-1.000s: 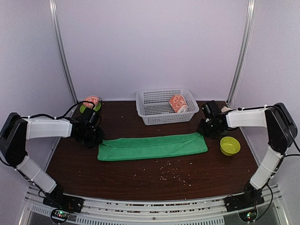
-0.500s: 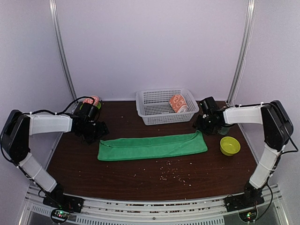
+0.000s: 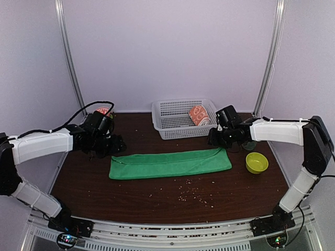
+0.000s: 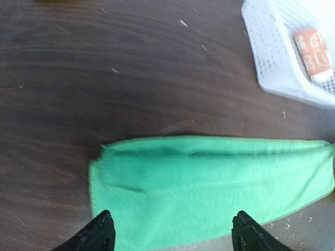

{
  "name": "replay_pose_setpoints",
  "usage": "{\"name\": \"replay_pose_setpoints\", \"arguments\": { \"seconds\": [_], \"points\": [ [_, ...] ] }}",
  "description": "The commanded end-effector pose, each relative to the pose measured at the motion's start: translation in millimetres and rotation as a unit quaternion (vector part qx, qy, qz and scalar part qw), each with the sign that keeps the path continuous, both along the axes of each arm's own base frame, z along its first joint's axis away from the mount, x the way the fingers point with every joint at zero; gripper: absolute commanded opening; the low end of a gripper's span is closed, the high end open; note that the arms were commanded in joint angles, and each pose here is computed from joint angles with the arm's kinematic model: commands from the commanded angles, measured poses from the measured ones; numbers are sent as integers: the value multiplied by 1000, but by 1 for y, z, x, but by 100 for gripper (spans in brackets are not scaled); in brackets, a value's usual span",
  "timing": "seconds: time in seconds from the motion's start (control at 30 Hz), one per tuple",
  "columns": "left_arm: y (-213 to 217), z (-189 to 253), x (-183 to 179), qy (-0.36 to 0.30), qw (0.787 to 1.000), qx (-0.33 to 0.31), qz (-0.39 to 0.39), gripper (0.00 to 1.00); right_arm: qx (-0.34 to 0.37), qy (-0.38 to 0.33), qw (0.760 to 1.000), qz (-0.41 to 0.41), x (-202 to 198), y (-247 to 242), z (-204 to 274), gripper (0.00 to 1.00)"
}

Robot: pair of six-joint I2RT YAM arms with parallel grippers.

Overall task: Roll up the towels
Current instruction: Fold the towel at the center of the board, then smooth out the towel at the center of the board.

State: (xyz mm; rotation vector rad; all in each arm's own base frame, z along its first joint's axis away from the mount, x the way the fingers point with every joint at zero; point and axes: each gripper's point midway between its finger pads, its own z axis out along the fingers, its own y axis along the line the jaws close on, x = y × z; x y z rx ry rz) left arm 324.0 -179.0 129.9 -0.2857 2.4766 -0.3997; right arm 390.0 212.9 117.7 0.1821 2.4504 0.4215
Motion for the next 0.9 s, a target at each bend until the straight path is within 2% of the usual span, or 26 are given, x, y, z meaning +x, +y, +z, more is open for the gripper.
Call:
{"name": "replay_pose_setpoints", "arguments": {
  "seconds": [0.0,0.13,0.4,0.63,0.87],
  "points": [
    [-22,-14,-22,16,999,19,-41,65,-20,6,997,78,-20,48,-4,43],
    [-54,-26,-25,19,996,-25,-79,42,-21,10,994,105,-22,84,-10,35],
    [-96,-60,-14,48,988,-68,-131,9,-45,40,991,120,-34,115,-38,21],
    [-99,-100,-21,85,985,-70,-132,0,-53,67,989,123,-46,122,-61,16],
    [-94,-125,-29,115,983,-56,-129,0,-59,88,987,122,-43,129,-71,13]
  ]
}}
